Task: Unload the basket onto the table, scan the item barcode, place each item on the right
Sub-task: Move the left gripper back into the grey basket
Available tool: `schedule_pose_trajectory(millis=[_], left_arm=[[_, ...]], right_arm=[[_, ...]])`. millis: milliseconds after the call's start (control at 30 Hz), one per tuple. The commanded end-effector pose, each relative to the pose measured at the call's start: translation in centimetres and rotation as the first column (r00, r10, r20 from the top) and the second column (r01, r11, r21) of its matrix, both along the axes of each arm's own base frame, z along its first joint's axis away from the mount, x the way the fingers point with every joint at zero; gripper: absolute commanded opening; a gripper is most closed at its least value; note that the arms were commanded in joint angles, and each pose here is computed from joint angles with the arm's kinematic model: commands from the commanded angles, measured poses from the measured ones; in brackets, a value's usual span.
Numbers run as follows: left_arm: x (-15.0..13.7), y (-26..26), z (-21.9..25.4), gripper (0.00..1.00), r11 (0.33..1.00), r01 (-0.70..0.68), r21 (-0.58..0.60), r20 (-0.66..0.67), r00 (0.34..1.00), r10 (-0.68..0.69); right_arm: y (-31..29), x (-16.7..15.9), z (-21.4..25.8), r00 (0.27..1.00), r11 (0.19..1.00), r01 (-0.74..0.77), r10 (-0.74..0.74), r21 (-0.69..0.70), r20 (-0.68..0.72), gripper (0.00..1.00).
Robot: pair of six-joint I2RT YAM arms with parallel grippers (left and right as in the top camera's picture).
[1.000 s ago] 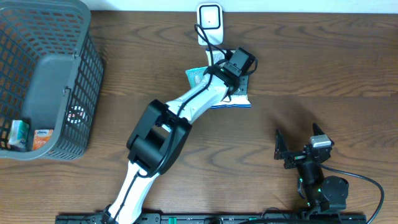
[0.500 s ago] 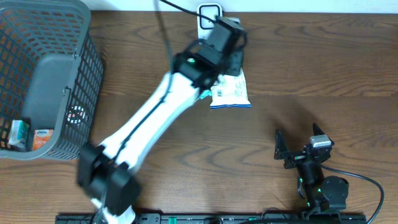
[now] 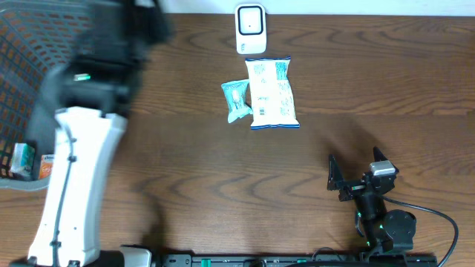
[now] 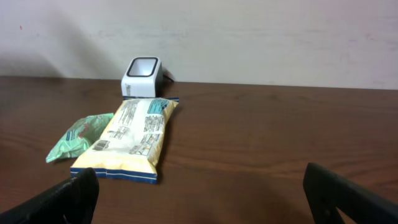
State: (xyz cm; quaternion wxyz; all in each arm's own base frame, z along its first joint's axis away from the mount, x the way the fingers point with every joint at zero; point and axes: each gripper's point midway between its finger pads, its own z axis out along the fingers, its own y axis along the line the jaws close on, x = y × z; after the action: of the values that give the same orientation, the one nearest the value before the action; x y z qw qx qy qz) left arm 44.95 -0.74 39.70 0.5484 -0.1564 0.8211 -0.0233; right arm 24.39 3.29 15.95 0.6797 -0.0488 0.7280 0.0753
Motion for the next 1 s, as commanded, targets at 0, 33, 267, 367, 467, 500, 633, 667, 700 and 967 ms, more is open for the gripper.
schedule_pose_trajectory(millis=[0, 33, 267, 367, 467, 500, 633, 667, 700, 967], left_arm=[[-0.8, 7.9, 1.0, 0.7, 0.98, -0.197, -0.001, 0.033, 0.98, 0.197], [-1.1, 10.4, 0.5, 0.71, 0.966, -0.259, -0.018, 0.018, 0.966, 0.259], [-5.5, 21.4, -7.1, 0.79, 0.814, -0.576, -0.074, -0.238, 0.803, 0.546], [-7.1, 24.3, -10.3, 0.79, 0.749, -0.663, -0.015, -0.336, 0.709, 0.621], [-8.3, 26.0, -13.1, 0.79, 0.706, -0.706, 0.06, -0.412, 0.627, 0.661], [-8.5, 26.3, -13.9, 0.79, 0.694, -0.715, 0.08, -0.434, 0.602, 0.67], [-9.9, 27.5, -17.2, 0.79, 0.603, -0.793, 0.086, -0.509, 0.485, 0.711], [-10.4, 27.8, -18.1, 0.79, 0.569, -0.819, 0.077, -0.529, 0.45, 0.72], [-10.7, 28.0, -18.8, 0.79, 0.541, -0.838, 0.072, -0.544, 0.422, 0.725], [-12.4, 27.9, -24.8, 0.79, 0.509, -0.846, 0.16, -0.684, 0.277, 0.675]], right_arm=[[0.2, -0.1, 0.0, 1.0, 1.0, -0.012, 0.012, 0.006, 0.0, 0.99], [0.2, -0.1, 0.0, 1.0, 1.0, -0.012, 0.012, 0.006, 0.0, 0.99], [0.2, -0.1, 0.0, 1.0, 1.0, -0.012, 0.012, 0.006, 0.0, 0.99], [0.2, -0.1, 0.0, 1.0, 1.0, -0.012, 0.012, 0.006, 0.0, 0.99], [0.2, -0.1, 0.0, 1.0, 1.0, -0.012, 0.012, 0.006, 0.0, 0.99], [0.2, -0.1, 0.0, 1.0, 1.0, -0.012, 0.012, 0.006, 0.0, 0.99], [0.2, -0.1, 0.0, 1.0, 1.0, -0.012, 0.012, 0.006, 0.0, 0.99], [0.2, -0.1, 0.0, 1.0, 1.0, -0.012, 0.012, 0.006, 0.0, 0.99], [0.2, -0.1, 0.0, 1.0, 1.0, -0.012, 0.012, 0.006, 0.0, 0.99], [0.2, -0.1, 0.0, 1.0, 1.0, -0.012, 0.012, 0.006, 0.0, 0.99]])
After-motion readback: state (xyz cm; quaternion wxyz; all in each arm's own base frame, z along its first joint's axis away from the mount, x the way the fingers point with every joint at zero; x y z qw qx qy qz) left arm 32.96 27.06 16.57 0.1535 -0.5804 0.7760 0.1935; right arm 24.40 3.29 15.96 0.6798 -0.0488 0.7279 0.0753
